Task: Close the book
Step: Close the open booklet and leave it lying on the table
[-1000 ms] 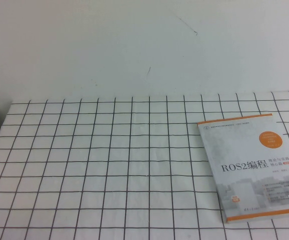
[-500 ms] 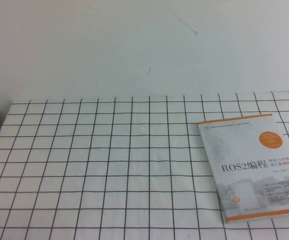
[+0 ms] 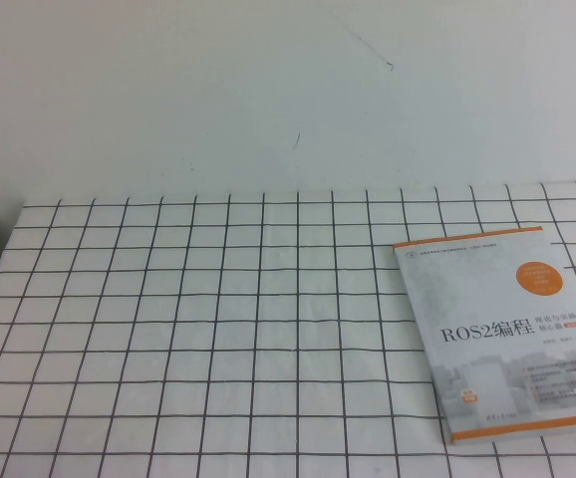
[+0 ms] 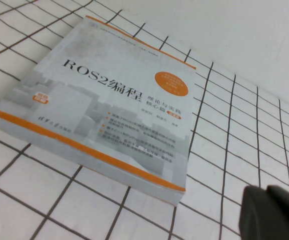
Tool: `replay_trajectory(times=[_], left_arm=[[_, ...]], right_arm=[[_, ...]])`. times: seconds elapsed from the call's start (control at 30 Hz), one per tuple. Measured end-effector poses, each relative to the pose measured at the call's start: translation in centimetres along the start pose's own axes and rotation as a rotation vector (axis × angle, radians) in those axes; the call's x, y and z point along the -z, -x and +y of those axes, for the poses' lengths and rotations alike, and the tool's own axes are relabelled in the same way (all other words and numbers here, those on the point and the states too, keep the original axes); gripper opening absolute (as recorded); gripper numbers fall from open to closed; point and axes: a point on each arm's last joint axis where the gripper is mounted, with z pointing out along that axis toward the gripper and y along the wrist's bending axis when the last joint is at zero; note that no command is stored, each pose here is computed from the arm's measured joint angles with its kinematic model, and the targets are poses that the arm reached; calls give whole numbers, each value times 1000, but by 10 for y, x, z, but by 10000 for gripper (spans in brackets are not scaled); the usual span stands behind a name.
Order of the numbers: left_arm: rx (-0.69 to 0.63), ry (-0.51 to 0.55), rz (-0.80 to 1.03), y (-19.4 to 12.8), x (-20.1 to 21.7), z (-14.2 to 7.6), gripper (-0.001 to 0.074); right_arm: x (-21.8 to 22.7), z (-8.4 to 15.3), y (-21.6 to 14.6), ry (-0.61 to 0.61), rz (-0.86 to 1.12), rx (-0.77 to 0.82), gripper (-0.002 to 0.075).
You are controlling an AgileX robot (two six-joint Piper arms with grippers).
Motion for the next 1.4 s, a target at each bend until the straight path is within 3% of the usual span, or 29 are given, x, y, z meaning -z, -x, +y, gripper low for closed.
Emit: replay_trajectory(times=[1.4], left_arm=[[0, 1, 1, 0, 0, 0, -3]], right_arm=[[0, 0, 0, -1, 2, -1, -3]])
